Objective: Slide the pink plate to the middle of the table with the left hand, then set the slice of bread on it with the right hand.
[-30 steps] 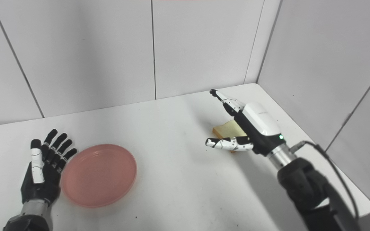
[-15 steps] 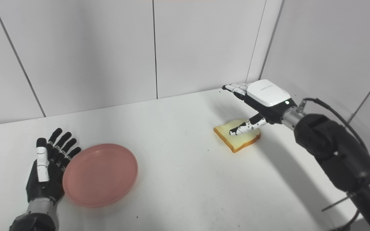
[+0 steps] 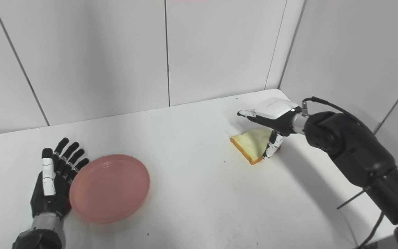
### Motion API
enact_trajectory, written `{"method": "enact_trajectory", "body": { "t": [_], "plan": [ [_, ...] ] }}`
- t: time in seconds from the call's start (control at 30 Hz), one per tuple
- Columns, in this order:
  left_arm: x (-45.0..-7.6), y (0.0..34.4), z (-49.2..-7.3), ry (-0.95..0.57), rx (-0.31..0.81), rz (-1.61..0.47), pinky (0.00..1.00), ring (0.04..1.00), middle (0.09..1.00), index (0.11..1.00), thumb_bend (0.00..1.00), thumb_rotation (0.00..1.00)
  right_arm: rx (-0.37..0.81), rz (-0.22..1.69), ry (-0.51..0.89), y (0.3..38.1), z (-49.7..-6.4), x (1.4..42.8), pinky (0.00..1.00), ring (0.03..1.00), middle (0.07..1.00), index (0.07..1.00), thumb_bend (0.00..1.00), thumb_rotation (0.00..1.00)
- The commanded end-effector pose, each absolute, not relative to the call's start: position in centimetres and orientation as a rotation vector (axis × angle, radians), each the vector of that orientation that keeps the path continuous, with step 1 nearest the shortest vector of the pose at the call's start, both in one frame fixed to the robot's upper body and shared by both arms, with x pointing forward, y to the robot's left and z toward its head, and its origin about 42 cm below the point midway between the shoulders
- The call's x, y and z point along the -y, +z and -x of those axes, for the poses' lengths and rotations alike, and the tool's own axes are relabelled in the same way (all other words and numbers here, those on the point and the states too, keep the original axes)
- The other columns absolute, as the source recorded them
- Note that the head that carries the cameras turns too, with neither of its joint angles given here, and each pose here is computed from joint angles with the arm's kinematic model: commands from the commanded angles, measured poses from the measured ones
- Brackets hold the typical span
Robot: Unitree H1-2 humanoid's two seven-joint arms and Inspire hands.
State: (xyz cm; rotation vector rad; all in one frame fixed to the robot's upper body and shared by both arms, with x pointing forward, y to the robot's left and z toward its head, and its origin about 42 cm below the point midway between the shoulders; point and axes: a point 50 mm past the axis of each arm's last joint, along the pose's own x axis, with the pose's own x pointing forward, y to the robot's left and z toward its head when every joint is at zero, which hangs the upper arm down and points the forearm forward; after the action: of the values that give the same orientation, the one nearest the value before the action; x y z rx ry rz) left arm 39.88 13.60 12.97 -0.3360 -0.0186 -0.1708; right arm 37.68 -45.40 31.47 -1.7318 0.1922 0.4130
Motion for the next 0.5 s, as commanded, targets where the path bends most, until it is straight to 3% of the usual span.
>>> {"method": "enact_trajectory", "body": {
  "t": [0.0,0.27,0.47],
  "plan": [
    [-13.4,12.0,-39.6,-0.175,-0.035,0.333,0.79,0.858,0.859,0.871,0.89,0.85,-0.168,1.757,0.343,34.6,-38.3,45.9,0.82,0.92,0.965,1.0,1.0,0.25],
    [-13.4,11.8,-39.6,-0.169,-0.041,0.334,0.79,0.854,0.859,0.863,0.89,0.84,-0.177,1.781,0.389,35.1,-39.1,45.2,0.8,0.895,0.948,1.0,1.0,0.28],
    [-13.3,11.8,-39.6,-0.169,-0.041,0.332,0.79,0.853,0.858,0.868,0.89,0.85,-0.221,1.779,0.434,35.9,-39.4,44.7,0.82,0.91,0.956,1.0,1.0,0.25]
  ]
}}
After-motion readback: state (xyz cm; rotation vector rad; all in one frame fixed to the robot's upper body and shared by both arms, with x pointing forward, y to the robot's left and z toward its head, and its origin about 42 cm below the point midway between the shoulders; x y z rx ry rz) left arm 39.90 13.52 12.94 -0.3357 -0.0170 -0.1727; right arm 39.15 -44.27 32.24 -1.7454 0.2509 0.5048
